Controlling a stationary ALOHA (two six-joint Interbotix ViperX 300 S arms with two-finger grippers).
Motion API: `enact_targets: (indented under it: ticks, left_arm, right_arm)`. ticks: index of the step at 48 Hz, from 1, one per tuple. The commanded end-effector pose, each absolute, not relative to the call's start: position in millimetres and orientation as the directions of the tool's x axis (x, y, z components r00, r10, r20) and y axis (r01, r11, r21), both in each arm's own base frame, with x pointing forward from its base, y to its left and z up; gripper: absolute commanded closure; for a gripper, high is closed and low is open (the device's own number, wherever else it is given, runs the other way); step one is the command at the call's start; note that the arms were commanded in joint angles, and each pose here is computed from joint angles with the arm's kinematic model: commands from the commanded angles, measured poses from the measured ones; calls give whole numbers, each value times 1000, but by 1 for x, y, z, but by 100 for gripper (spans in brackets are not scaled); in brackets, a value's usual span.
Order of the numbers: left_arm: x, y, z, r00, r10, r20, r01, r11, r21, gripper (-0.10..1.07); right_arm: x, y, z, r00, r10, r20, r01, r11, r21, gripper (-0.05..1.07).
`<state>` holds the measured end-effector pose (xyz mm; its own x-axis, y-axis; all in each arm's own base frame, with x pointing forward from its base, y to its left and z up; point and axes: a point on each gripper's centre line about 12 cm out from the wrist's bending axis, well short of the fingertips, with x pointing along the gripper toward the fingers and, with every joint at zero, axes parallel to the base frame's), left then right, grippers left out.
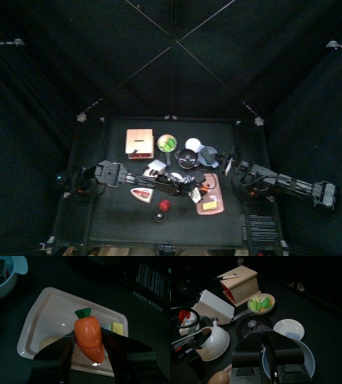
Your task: Place carrot on plate
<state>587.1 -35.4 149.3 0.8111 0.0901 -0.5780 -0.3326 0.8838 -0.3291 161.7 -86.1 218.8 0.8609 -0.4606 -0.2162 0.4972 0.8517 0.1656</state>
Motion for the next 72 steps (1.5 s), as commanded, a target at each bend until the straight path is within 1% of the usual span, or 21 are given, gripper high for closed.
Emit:
enact_targets:
  ticks: [1,6,11,18,35,65,72]
  left_arm:
    - [593,-35,173,842,87,-533,-313,882,-351,13]
    - [593,-35,174,843,86,-531,-312,882,-353,9]
    - [593,-35,174,843,86,-531,-312,882,-353,7]
    - [593,-34,177,845,87,-528,-311,882,-354,7]
    - [590,-33,193,857,94,-507,-299,892,-339,7]
    - [588,-30,190,841,121,-527,-323,894,-310,8]
    - [585,-29,192,837,128,-531,-331,892,-307,8]
  right_arm:
    - [165,-88,227,864,-464,-198,496,852,166,101]
    - [165,-88,227,863,-464,-200,496,852,166,101]
    - [165,-88,227,863,-464,-200,496,852,166,101]
    - [165,-88,227,863,-463,-200,496,853,165,101]
    - [165,-88,227,864,-463,-200,495,854,162,101]
    - [165,-88,226,864,-462,-201,494,855,158,101]
    - [165,-88,227,864,-463,-200,495,854,159,101]
